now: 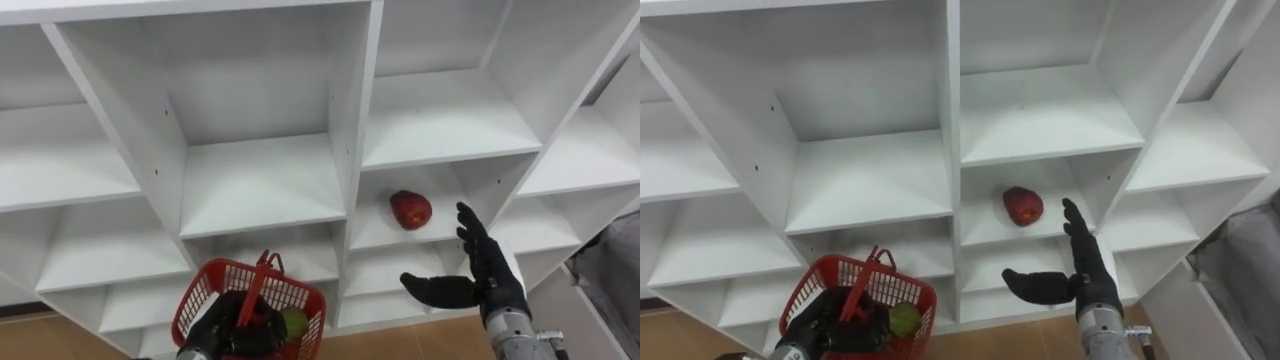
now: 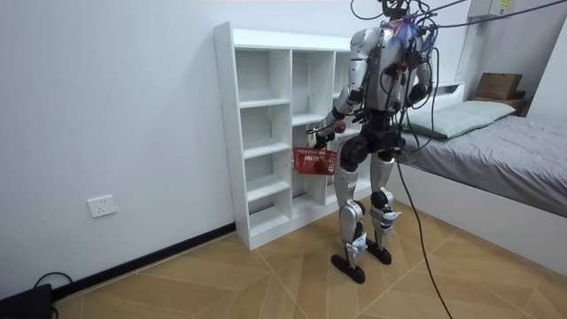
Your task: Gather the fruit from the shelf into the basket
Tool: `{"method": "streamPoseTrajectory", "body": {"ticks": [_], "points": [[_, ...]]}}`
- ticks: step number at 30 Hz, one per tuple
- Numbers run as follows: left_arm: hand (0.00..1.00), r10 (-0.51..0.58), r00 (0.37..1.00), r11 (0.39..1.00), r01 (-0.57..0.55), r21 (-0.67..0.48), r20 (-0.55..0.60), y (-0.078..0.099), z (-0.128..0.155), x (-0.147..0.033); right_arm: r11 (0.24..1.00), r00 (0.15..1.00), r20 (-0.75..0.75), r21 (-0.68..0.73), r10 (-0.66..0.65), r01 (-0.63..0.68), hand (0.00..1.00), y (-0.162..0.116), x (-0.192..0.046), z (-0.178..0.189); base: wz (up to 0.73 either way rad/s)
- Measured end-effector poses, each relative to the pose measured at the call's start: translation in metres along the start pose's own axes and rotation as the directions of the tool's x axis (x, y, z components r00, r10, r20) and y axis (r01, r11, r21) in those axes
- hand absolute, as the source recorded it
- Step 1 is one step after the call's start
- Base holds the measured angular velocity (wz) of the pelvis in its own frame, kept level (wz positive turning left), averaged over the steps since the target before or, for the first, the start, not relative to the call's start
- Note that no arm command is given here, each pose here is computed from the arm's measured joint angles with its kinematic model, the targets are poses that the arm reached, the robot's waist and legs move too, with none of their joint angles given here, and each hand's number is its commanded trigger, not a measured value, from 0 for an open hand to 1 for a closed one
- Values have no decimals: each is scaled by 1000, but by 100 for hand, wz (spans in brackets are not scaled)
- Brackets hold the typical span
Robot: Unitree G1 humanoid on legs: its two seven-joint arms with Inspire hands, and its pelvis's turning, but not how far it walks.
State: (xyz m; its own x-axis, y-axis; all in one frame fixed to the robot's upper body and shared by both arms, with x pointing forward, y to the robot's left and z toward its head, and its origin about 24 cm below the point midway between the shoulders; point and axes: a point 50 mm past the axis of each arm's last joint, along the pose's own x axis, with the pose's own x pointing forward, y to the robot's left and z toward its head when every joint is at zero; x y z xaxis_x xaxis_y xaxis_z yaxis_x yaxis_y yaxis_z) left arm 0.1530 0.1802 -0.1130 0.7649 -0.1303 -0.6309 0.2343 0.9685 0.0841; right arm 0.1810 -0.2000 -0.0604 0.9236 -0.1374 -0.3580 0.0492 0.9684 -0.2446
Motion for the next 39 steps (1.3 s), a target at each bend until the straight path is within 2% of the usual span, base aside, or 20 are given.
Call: {"method": "streamPoseTrajectory", "body": {"ticks": [8, 12, 17, 22, 27, 32, 39], "points": [[100, 10, 999, 1000, -10, 2, -30, 4, -5, -2, 999, 996, -82, -28, -23, 20, 0, -9, 0, -18, 0], [100, 17, 998, 1000, -16, 15, -62, 9, -11, -6, 999, 997, -69, -14, -46, 45, 0, -19, 4, -13, 1], [100, 11, 997, 998, -6, 63, -81, 20, -13, -9, 996, 997, -18, -49, -77, 76, 0, -37, 21, 5, 20], [100, 2, 997, 998, 3, 70, -80, 20, -11, -8, 993, 995, -13, -64, -96, 95, 0, -43, 43, 17, 12], [100, 5, 996, 996, 3, 87, -88, 22, -12, -8, 990, 994, -6, -86, -111, 110, 0, -51, 51, 22, 13], [100, 10, 998, 996, -4, 87, -66, 25, -1, -1, 987, 989, 62, -83, -135, 140, 0, -53, 79, 57, -1], [100, 34, 995, 996, -25, 91, -91, 29, -2, 5, 986, 988, 71, -83, -137, 143, 0, -52, 85, 65, 0]]}}
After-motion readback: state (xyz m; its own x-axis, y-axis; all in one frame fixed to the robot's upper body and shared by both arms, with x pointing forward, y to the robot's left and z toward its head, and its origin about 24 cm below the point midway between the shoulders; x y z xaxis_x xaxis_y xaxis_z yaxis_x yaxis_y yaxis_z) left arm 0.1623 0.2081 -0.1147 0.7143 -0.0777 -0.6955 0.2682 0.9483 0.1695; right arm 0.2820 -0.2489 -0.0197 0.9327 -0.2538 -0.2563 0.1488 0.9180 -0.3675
